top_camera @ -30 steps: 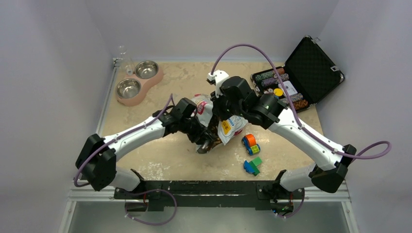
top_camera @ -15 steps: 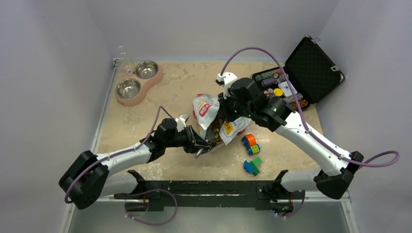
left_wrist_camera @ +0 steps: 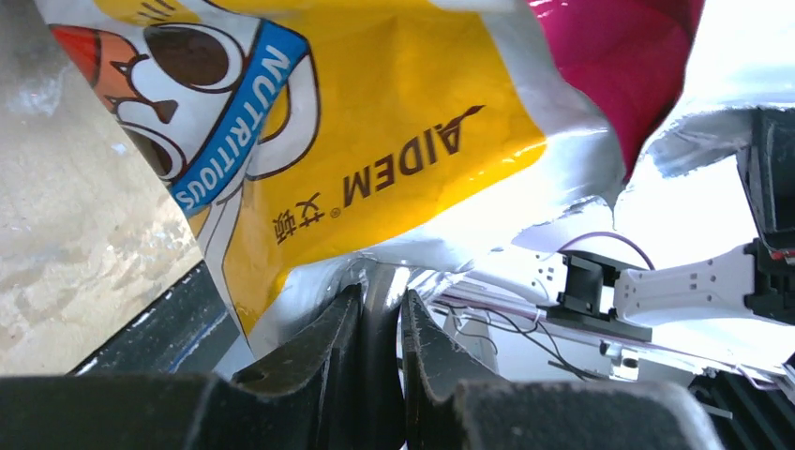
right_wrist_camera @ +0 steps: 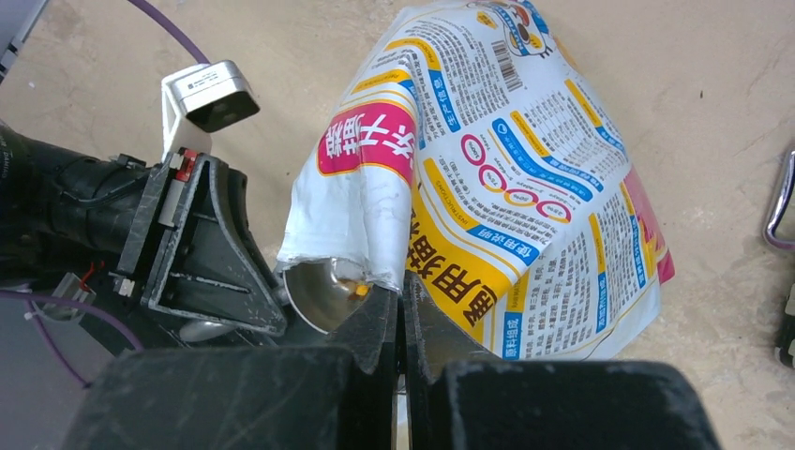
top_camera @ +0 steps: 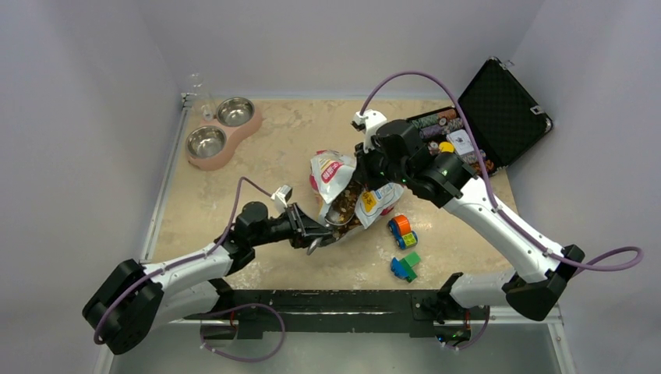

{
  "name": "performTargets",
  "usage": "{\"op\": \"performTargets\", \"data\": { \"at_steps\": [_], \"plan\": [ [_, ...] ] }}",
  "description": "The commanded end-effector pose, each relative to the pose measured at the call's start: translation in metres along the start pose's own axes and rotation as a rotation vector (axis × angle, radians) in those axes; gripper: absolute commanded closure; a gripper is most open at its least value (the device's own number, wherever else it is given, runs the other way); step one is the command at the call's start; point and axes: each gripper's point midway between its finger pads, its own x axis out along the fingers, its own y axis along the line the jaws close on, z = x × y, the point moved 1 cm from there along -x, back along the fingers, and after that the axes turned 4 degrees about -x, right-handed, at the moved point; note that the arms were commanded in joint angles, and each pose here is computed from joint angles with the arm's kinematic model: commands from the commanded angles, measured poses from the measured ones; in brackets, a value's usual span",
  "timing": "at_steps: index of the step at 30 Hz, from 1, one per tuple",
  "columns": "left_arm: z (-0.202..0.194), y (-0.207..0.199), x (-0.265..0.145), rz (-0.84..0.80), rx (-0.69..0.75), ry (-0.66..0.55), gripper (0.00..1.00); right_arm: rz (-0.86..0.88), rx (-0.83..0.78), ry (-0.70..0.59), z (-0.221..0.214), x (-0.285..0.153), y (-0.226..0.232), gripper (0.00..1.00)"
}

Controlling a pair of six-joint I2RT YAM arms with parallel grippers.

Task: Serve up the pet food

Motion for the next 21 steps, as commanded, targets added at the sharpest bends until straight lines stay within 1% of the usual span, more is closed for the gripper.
{"op": "performTargets", "data": {
  "at_steps": [1, 2, 4, 6, 7, 8, 11, 12, 13, 15, 16, 19, 21],
  "plan": [
    [0.017, -0.035, 0.006, -0.065, 0.089, -0.028, 1.0, -0.044, 0.011, -0.232, 0.063, -0.045, -0.011, 1.0],
    [0.015, -0.041, 0.007, -0.112, 0.083, -0.013, 1.0, -0.048, 0.012, -0.229, 0.065, -0.044, -0.012, 1.0],
    [0.013, -0.032, -0.005, -0.175, -0.008, -0.037, 1.0, -0.048, 0.01, -0.224, 0.068, -0.045, -0.011, 1.0],
    [0.015, -0.012, -0.014, -0.151, -0.058, -0.079, 1.0, -0.047, 0.009, -0.229, 0.068, -0.046, -0.011, 1.0],
    [0.013, -0.002, -0.014, -0.101, -0.052, -0.068, 1.0, -0.051, 0.009, -0.229, 0.067, -0.045, -0.012, 1.0],
    [0.011, 0.0, -0.013, -0.078, -0.024, -0.05, 1.0, -0.054, 0.009, -0.223, 0.066, -0.043, -0.013, 1.0],
    [-0.002, -0.01, -0.022, -0.145, -0.023, 0.01, 1.0, -0.053, 0.017, -0.216, 0.067, -0.04, -0.014, 1.0],
    [-0.006, -0.01, -0.026, -0.141, -0.02, 0.023, 1.0, -0.049, 0.021, -0.218, 0.068, -0.04, -0.013, 1.0],
    [-0.008, -0.009, -0.028, -0.126, -0.002, 0.025, 1.0, -0.044, 0.022, -0.221, 0.07, -0.04, -0.012, 1.0],
    [-0.01, -0.001, -0.03, -0.036, 0.023, 0.03, 1.0, -0.047, 0.023, -0.222, 0.072, -0.04, -0.012, 1.0],
    [-0.011, -0.004, -0.031, -0.029, 0.041, 0.042, 1.0, -0.05, 0.024, -0.22, 0.072, -0.038, -0.013, 1.0],
    [-0.015, -0.009, -0.035, -0.078, 0.028, 0.058, 1.0, -0.07, 0.031, -0.218, 0.074, -0.038, -0.017, 1.0],
    [-0.018, -0.005, -0.041, -0.079, 0.006, 0.048, 1.0, -0.073, 0.034, -0.222, 0.075, -0.04, -0.018, 1.0]
  ]
}}
